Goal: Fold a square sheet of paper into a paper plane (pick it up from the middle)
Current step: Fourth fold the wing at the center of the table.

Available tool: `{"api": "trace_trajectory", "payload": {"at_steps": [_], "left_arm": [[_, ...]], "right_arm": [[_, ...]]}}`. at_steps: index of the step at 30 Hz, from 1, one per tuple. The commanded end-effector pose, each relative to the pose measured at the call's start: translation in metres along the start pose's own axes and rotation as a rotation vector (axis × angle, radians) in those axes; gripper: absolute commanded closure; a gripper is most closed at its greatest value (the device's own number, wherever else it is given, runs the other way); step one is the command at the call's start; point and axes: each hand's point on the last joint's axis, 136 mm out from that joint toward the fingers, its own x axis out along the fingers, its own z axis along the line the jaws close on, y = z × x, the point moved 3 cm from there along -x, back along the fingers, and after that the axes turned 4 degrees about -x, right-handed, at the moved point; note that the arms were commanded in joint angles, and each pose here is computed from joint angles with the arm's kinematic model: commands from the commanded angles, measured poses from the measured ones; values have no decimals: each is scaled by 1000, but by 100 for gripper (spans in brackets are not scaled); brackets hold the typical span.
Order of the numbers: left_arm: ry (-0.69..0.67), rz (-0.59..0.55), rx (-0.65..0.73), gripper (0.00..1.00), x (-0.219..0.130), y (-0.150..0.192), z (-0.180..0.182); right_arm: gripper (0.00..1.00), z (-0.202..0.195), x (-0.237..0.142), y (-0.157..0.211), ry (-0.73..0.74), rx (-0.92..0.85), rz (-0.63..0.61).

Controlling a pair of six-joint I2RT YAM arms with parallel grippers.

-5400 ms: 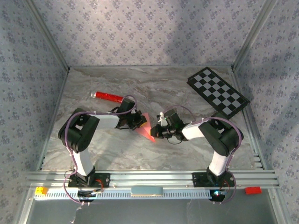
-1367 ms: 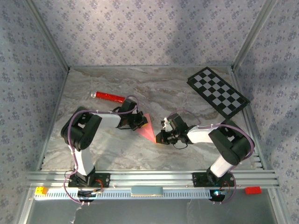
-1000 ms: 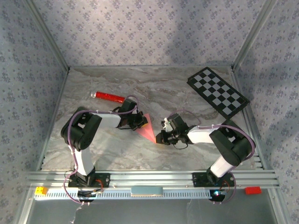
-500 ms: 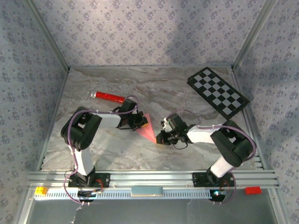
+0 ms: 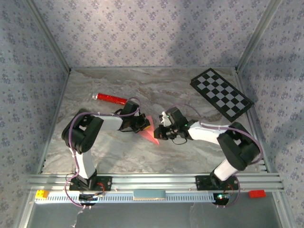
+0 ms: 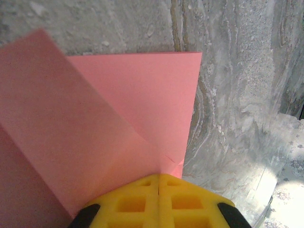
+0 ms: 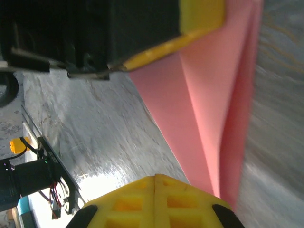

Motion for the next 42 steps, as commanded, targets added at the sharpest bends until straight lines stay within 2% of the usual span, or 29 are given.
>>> {"api": "trace_trajectory", "payload": {"at_steps": [1,7,14,34,36,39,42], "left_arm": [[-93,6,-32,95,2,7,27],[-89,8,-29,95,1,7,25],[-92,3,-29,95,0,6,25],[-100,-14,-48,95,-3,4,32],[-95,-15,-46,95,-4,4,30],[-88,-10,-43,95,-4,5,28],[-90,-10,-40,95,-4,6,28]], "right_arm": [[97,1,15,1,-6,15,48],[97,-27,29,18,66,72,88],[97,-43,26,44,75,119,104],[95,-52,-1,87,81,138,101],[95,-47,-6,82,65,139,84],[95,-7,-22,51,-54,101,-1],[95,10,-34,29,31,18,-31]]}}
